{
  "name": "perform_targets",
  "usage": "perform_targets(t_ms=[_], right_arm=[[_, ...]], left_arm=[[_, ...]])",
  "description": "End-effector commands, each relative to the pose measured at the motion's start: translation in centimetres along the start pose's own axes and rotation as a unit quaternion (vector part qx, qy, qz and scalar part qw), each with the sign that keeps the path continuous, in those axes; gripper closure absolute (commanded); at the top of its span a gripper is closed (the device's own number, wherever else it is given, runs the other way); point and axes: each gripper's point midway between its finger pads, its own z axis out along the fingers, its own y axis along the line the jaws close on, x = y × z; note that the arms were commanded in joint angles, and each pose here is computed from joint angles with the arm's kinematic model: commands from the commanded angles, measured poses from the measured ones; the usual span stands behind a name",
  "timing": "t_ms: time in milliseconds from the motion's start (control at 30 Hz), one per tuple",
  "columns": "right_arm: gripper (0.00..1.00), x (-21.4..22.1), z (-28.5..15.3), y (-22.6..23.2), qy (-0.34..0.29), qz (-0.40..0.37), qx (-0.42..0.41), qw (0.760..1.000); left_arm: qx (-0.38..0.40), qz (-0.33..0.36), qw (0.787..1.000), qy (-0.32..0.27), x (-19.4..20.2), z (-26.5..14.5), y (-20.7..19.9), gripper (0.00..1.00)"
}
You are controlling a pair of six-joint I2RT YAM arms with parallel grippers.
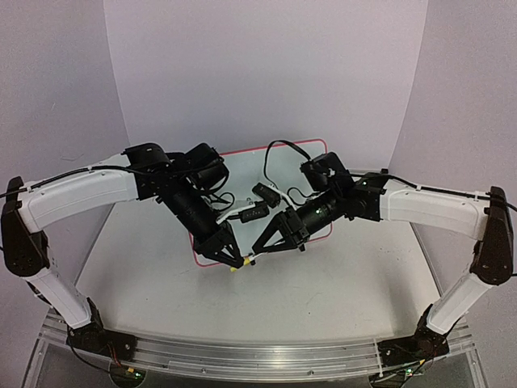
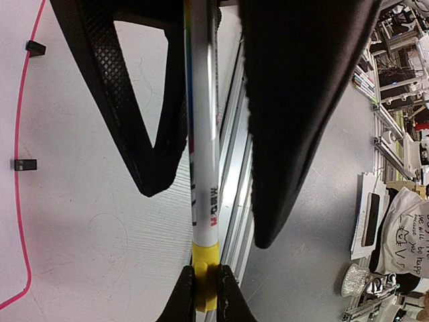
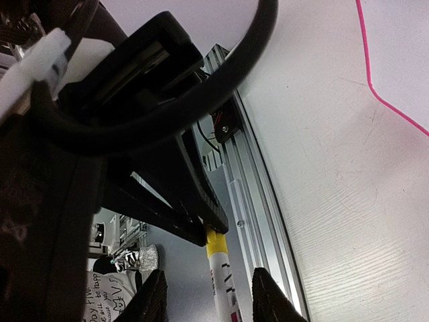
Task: Write a sentence on the whiteboard
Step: Pass from the left arm to the right
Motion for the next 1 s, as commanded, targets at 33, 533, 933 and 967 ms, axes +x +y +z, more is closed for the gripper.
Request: perform_targets(t_ms=[33,533,933,967], right_arm=[[0.65,0.0,0.5,-0.1,0.002,-0.017,-0.004,1.000],[1.00,0.6,0.4,0.0,0.006,-0.026,-0.008,1.000],[1.00,-1.1,-2.2,2.7,-0.055,-0.092,0.012,0.994],[1.00,-1.0,-2.1,2.8,-0.054,-0.091,0.009,0.994]], left_arm=[[0.001,0.034,0.999,-0.025,-1.9,-1.2,-0.8,1.00],[-0.020,0.038,0.999,-0.033,-2.2,-1.2,-0.1,1.00],[-0.011,0.010,0.994,-0.111,-2.1,-1.6,-0.7,0.26],[-0.006,0.010,0.994,-0.109,-2.0,-1.4,-0.8,0.25]])
